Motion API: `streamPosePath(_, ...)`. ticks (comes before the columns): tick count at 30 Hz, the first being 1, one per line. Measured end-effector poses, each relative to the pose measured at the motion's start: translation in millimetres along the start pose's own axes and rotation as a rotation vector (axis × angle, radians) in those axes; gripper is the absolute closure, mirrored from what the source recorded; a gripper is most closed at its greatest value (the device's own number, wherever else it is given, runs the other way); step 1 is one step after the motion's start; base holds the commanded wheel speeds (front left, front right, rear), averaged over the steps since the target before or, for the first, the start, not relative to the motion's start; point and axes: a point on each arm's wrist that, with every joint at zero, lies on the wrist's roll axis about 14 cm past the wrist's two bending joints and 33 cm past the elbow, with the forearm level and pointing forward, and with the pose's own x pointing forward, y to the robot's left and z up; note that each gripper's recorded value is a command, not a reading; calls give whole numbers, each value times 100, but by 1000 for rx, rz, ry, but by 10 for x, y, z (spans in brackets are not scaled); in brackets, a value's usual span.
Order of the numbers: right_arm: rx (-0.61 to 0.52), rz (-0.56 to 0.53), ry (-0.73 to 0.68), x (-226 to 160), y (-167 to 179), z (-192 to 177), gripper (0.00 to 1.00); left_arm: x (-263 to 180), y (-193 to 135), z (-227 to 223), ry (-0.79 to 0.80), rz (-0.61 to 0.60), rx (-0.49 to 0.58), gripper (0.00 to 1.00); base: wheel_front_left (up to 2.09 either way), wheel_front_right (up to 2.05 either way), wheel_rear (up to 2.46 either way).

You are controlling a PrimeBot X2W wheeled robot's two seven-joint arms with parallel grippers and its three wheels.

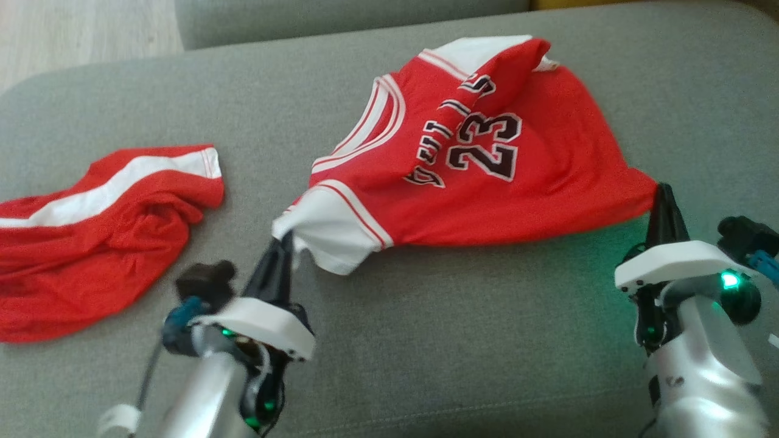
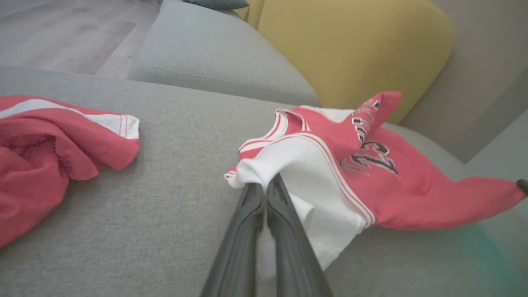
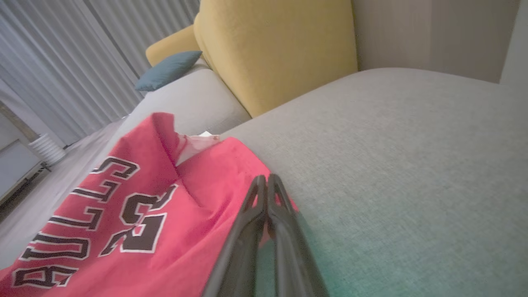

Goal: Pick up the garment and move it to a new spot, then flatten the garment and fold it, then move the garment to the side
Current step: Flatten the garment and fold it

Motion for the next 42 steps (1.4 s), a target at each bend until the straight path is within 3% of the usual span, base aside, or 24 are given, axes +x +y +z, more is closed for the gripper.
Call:
streamPosePath(4,-20,59,-81,-65,150,223,100,-1,64,166,-49,23,-85,100,0,0,0)
streamPosePath(10,-22,185,-313,-215,536,958,100,-9,11,734,-216,-4,-90,100,0,0,0)
streamPosePath(18,-94,349,-668,-712,1091,2054,100,-139,-377,2084,-566,-147,-116,100,0,0,0)
streamPosePath(25,-118,424,-946,-1269,1368,2918,100,-587,-775,3079,-825,-264,-103,100,0,0,0)
streamPosePath(33,-151,422,-955,-1432,1401,3074,100,-839,-939,3360,-861,-293,-130,100,0,0,0)
streamPosePath(38,-187,402,-828,-1148,1405,2866,100,-549,-872,3308,-764,-271,-151,100,0,0,0)
streamPosePath(42,-230,402,-715,-694,1528,2724,100,-28,-713,3299,-643,-253,-144,100,0,0,0)
